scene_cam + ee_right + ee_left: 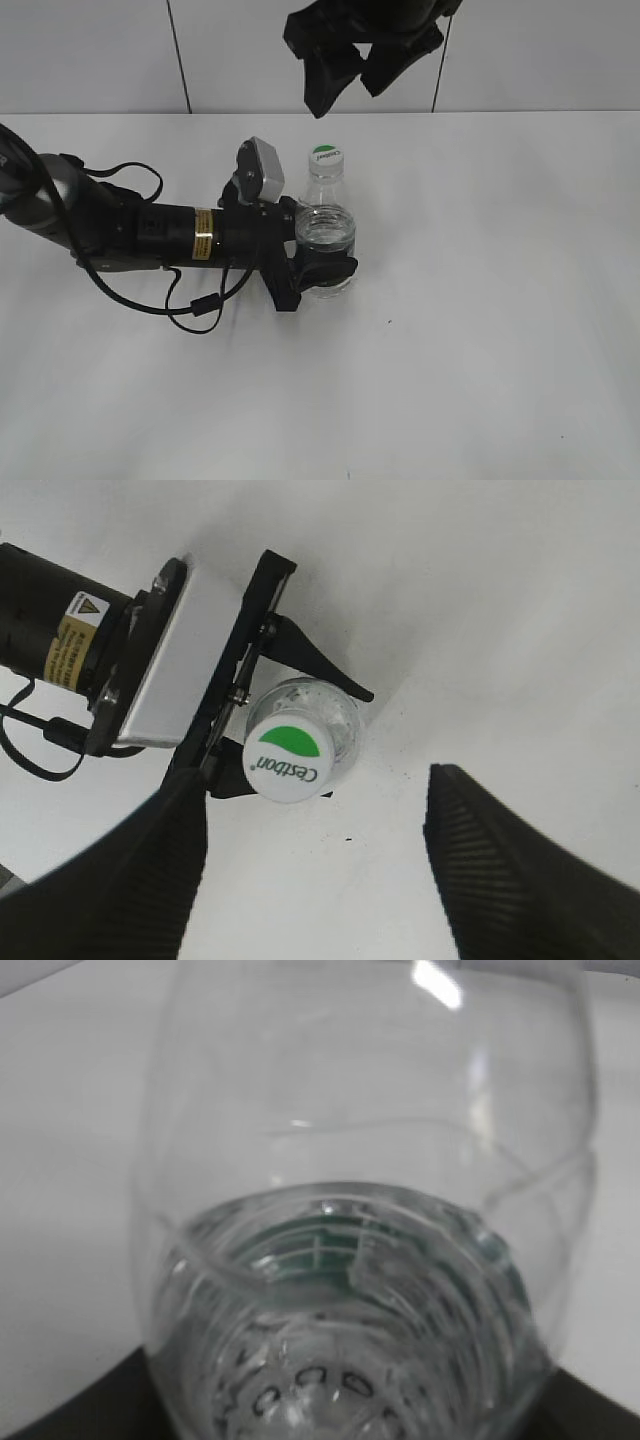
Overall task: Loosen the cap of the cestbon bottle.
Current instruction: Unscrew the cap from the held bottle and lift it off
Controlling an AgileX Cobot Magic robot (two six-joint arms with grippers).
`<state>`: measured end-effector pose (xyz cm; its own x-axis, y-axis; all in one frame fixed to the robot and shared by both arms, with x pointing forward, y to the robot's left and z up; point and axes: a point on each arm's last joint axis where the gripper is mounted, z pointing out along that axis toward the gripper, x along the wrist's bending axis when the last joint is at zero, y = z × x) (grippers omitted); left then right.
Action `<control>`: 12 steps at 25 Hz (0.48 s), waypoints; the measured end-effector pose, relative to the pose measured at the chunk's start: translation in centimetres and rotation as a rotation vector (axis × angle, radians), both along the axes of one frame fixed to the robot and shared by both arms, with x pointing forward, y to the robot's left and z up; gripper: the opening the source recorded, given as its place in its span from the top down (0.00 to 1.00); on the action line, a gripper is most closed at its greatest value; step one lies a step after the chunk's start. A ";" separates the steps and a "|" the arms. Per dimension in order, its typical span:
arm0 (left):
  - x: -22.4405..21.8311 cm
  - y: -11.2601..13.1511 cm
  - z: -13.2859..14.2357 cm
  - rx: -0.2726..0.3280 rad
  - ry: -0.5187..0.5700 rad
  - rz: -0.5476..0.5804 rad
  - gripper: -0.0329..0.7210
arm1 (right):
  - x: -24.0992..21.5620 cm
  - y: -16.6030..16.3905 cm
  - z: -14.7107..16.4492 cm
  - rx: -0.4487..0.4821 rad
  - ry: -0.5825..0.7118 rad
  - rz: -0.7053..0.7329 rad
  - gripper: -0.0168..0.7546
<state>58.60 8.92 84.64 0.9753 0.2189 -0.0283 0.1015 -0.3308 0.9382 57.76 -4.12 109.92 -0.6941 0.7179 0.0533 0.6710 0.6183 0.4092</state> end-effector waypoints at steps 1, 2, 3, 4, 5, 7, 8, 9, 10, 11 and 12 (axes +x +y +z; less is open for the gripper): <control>0.0 0.0 0.0 0.000 0.000 0.000 0.41 | 0.1 0.1 -0.3 -0.003 0.009 -0.004 0.31; 0.0 0.0 0.0 0.000 0.000 0.000 0.41 | 0.1 0.1 -0.7 -0.007 0.020 -0.008 0.31; 0.0 0.0 0.0 0.000 0.000 0.000 0.41 | 0.0 0.1 -1.1 -0.013 0.033 -0.011 0.31; 0.0 0.0 0.0 0.000 0.000 0.000 0.41 | 0.0 0.1 -1.4 -0.017 0.045 -0.012 0.31; 0.0 0.0 0.0 0.000 0.000 0.000 0.41 | -0.1 0.0 -1.7 -0.022 0.056 -0.013 0.31; 0.0 0.0 0.0 0.000 0.000 0.000 0.41 | -0.1 0.0 -1.9 -0.023 0.064 -0.013 0.31; 0.0 0.0 0.0 0.000 0.000 0.000 0.41 | -0.2 0.1 -2.0 -0.022 0.067 -0.011 0.31; 0.0 0.0 0.0 0.000 0.000 0.000 0.41 | -0.3 0.2 -2.0 -0.023 0.066 -0.005 0.31; 0.0 0.0 0.0 -0.001 0.000 -0.001 0.41 | -0.4 0.4 -2.0 -0.024 0.066 0.004 0.31; 0.0 0.0 0.0 -0.001 0.000 -0.001 0.41 | -0.6 0.6 -2.0 -0.025 0.064 0.017 0.31; 0.0 0.0 0.0 -0.001 0.000 -0.001 0.41 | -0.7 0.8 -2.1 -0.029 0.065 0.028 0.31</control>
